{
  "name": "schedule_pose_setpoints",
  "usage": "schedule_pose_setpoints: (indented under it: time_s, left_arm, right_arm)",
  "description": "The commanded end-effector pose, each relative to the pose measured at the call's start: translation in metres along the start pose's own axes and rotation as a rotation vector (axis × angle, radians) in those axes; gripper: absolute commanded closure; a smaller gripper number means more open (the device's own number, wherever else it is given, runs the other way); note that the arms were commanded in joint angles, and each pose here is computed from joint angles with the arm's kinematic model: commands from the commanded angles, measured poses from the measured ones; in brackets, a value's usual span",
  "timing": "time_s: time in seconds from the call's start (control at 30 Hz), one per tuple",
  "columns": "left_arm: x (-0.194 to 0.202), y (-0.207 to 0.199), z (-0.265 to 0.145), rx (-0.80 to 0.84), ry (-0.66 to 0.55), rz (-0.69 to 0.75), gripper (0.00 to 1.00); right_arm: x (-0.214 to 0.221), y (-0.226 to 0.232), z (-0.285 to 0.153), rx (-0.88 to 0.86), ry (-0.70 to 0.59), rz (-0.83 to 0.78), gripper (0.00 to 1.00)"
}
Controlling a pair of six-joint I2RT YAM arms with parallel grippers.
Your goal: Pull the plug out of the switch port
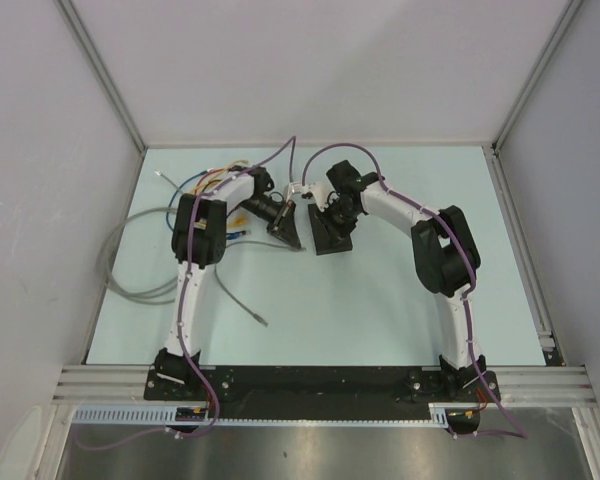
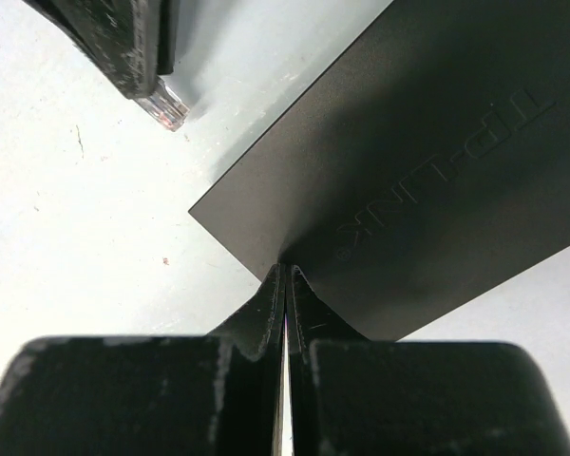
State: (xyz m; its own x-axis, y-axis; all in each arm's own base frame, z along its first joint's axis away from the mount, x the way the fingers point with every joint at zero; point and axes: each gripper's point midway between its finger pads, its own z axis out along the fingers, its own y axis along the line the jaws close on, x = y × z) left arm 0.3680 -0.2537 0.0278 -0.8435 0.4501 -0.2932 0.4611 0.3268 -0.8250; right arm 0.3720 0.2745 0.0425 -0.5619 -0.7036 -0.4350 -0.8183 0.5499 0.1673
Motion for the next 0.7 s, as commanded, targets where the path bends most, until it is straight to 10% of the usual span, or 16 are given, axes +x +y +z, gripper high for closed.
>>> schedule_pose_setpoints:
  time_s: [0.0, 0.3, 0.67]
  left_arm:
    - [-0.054, -0.068, -0.06, -0.058, -0.106, 0.285, 1.0]
    - [-0.112, -0.095, -0.189, -0.488, -0.29, 0.561, 1.0]
    - [-0.144, -0.026, -0.288, -1.066, -0.421, 0.514, 0.9]
  right_arm:
    - [0.068, -0.003, 0.033, -0.006, 0.235, 0.048, 1.0]
    - [0.059, -0.008, 0.031, 0.011, 0.213, 0.037, 1.0]
    - [0.051, -0.009, 0.038, -0.002, 0.197, 0.043, 1.0]
